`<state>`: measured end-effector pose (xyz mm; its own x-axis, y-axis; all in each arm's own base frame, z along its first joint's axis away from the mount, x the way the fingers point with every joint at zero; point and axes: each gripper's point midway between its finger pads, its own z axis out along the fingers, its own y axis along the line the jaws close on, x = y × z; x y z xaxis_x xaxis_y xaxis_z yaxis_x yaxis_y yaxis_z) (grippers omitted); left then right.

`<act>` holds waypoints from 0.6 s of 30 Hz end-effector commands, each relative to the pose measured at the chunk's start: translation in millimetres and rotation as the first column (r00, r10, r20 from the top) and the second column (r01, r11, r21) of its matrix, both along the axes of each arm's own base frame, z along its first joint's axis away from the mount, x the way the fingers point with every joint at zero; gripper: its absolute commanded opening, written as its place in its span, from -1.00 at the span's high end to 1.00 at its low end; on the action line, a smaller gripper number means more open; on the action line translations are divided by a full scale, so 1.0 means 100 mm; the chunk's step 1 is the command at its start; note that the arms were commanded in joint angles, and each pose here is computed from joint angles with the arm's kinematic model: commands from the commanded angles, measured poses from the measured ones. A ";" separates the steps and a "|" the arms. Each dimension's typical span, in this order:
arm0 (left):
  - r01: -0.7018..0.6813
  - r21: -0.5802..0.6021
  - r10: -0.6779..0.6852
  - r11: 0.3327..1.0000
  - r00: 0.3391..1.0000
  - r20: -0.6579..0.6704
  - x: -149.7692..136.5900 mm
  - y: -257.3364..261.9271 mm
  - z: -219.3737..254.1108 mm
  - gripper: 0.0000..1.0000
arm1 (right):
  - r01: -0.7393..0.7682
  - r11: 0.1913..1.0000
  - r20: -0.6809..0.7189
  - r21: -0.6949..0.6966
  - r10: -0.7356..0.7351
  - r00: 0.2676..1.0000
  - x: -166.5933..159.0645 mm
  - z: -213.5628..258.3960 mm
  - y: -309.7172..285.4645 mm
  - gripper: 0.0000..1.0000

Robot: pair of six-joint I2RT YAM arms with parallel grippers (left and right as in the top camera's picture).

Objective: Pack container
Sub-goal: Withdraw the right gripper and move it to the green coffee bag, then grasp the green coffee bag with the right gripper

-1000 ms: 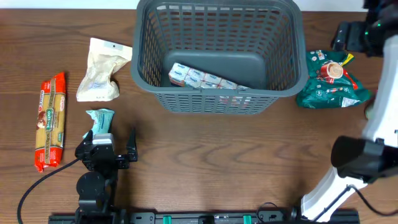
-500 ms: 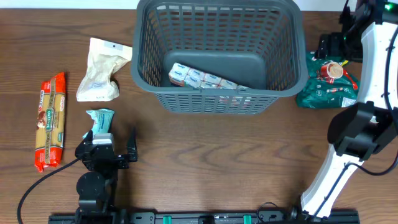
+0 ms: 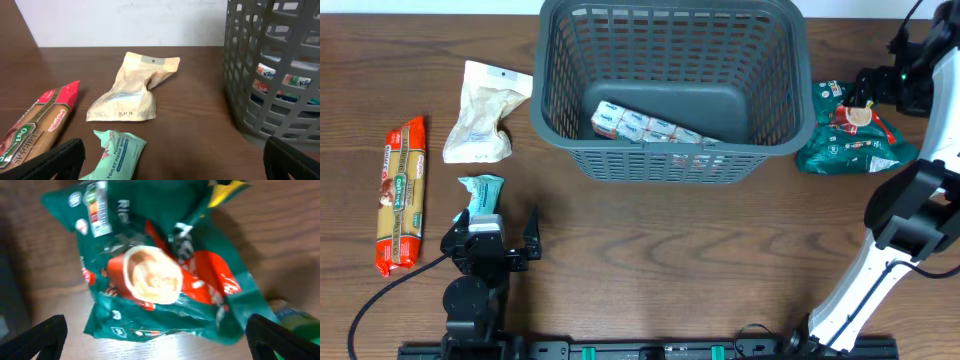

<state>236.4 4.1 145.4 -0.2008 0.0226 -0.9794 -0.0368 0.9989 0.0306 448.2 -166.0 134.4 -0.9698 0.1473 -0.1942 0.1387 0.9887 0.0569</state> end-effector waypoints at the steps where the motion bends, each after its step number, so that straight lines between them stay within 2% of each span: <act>1: -0.002 0.014 0.002 1.000 1.000 -0.027 0.00 0.01 -0.13 -0.97 | -0.134 0.986 0.003 0.098 0.134 0.991 -0.01 -0.16 0.23 -0.99; 6: -0.002 0.014 0.002 1.000 1.000 -0.027 0.00 0.01 -0.13 -0.97 | -0.180 0.975 -0.038 0.132 0.187 0.982 -0.10 -0.43 0.31 -0.98; 9: -0.002 0.014 0.002 1.000 1.000 -0.027 0.00 0.01 -0.13 -0.97 | -0.169 0.982 -0.080 0.089 0.176 0.981 -0.16 -0.53 0.23 -0.99; 13: -0.002 0.014 0.002 1.000 1.000 -0.028 0.00 0.01 -0.13 -0.97 | -0.120 0.993 -0.100 0.017 0.121 0.988 -0.15 -0.54 0.09 -0.99; 18: -0.002 0.014 0.002 1.000 1.000 -0.028 0.00 0.01 -0.13 -0.97 | -0.138 0.990 -0.093 0.016 0.139 0.986 -0.11 -0.53 0.16 -0.98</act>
